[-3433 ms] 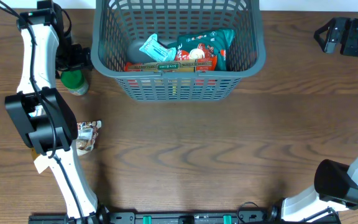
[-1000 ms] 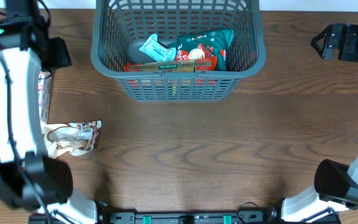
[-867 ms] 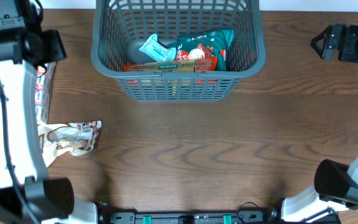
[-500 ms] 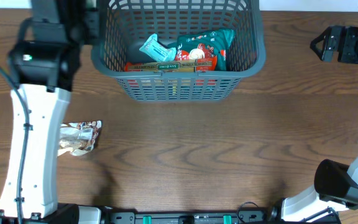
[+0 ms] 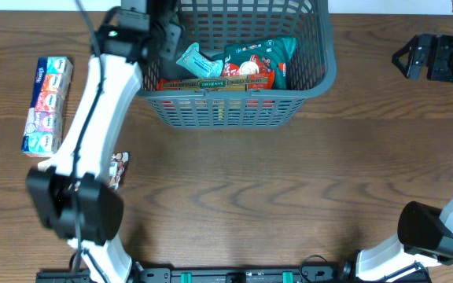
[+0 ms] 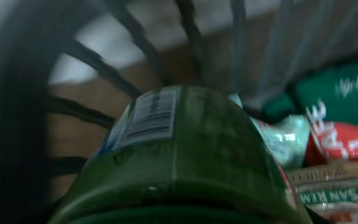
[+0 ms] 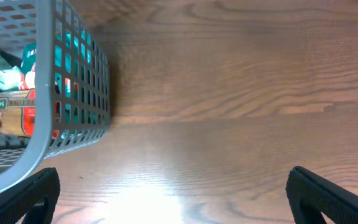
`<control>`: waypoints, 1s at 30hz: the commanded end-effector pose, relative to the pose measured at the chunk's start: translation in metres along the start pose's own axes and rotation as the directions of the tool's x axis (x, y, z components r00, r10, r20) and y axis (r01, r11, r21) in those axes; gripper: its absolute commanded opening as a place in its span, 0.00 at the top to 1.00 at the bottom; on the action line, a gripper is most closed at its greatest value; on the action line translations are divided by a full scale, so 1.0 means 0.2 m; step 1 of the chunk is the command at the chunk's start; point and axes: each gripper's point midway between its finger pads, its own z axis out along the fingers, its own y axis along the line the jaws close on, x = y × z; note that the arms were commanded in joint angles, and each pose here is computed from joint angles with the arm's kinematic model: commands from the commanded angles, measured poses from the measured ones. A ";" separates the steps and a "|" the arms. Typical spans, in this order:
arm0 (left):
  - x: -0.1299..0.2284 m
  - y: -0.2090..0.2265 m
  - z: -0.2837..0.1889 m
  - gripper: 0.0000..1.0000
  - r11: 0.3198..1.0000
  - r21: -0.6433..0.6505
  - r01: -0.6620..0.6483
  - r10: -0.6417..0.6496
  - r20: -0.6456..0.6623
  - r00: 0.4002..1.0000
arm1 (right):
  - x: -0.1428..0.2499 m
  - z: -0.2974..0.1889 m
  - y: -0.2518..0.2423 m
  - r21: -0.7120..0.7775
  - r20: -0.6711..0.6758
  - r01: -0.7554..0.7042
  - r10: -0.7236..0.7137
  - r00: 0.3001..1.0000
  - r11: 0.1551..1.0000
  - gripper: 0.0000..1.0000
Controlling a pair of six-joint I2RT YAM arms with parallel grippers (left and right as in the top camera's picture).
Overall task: Pack container
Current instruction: 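Lift the jar and place it upright into the basket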
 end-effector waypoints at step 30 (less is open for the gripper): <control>0.29 -0.10 0.21 0.01 0.997 0.075 -0.002 0.020 -0.241 0.970 | 0.01 0.00 0.01 -0.008 -0.012 0.024 -0.024 1.000 1.000 0.01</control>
